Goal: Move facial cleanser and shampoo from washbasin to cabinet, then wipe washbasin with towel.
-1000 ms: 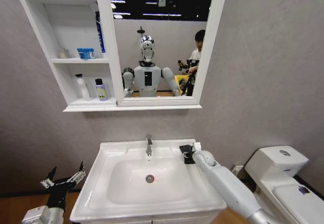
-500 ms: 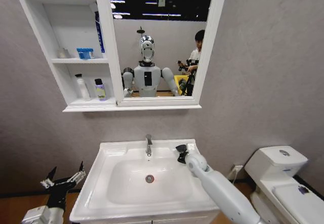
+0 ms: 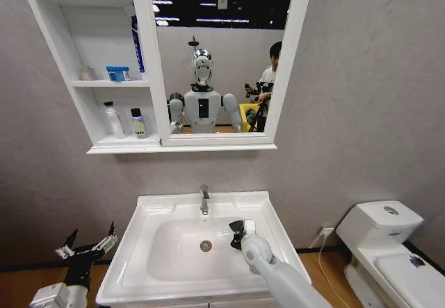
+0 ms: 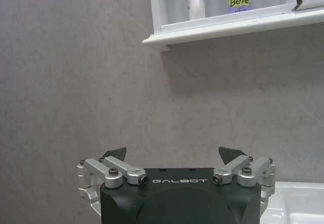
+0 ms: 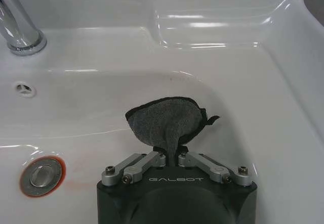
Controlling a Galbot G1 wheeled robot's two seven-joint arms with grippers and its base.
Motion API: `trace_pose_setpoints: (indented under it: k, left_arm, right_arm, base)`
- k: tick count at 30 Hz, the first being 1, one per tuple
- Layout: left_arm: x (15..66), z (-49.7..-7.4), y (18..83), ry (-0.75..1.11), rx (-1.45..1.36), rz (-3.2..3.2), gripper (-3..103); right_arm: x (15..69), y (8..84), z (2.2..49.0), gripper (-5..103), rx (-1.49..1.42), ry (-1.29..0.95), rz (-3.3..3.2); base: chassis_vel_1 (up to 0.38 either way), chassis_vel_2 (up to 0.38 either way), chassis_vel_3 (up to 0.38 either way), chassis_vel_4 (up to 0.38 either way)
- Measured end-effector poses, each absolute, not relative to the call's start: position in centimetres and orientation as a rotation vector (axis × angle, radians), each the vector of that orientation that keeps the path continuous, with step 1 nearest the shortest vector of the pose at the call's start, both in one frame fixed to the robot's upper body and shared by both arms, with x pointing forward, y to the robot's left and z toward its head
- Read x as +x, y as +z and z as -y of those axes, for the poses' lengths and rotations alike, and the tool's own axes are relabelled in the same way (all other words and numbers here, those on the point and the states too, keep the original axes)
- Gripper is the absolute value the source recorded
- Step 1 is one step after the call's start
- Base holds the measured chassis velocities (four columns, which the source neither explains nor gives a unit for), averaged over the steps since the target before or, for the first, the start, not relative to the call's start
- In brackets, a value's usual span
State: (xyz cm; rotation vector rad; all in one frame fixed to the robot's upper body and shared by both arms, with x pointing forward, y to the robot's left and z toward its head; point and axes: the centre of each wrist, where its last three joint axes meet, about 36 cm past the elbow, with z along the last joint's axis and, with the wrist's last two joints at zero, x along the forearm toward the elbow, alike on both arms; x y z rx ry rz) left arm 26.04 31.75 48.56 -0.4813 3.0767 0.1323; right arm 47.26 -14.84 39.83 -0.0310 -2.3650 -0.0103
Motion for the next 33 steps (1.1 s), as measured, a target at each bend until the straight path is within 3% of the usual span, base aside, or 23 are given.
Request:
trace_pose_setpoints:
  k: [16,33]
  left_arm:
    - [26.0,-31.8,48.6,0.132,-0.481,-3.077,100]
    - [26.0,-31.8,48.6,0.132,-0.481,-3.077,100]
  right_arm:
    - [50.4,36.1,15.6,6,-0.041,-0.098,2.319]
    - [51.2,34.5,10.6,6,0.076,-0.08,2.311]
  base:
    - [0.0,0.0,0.0,0.0]
    - [0.0,0.0,0.0,0.0]
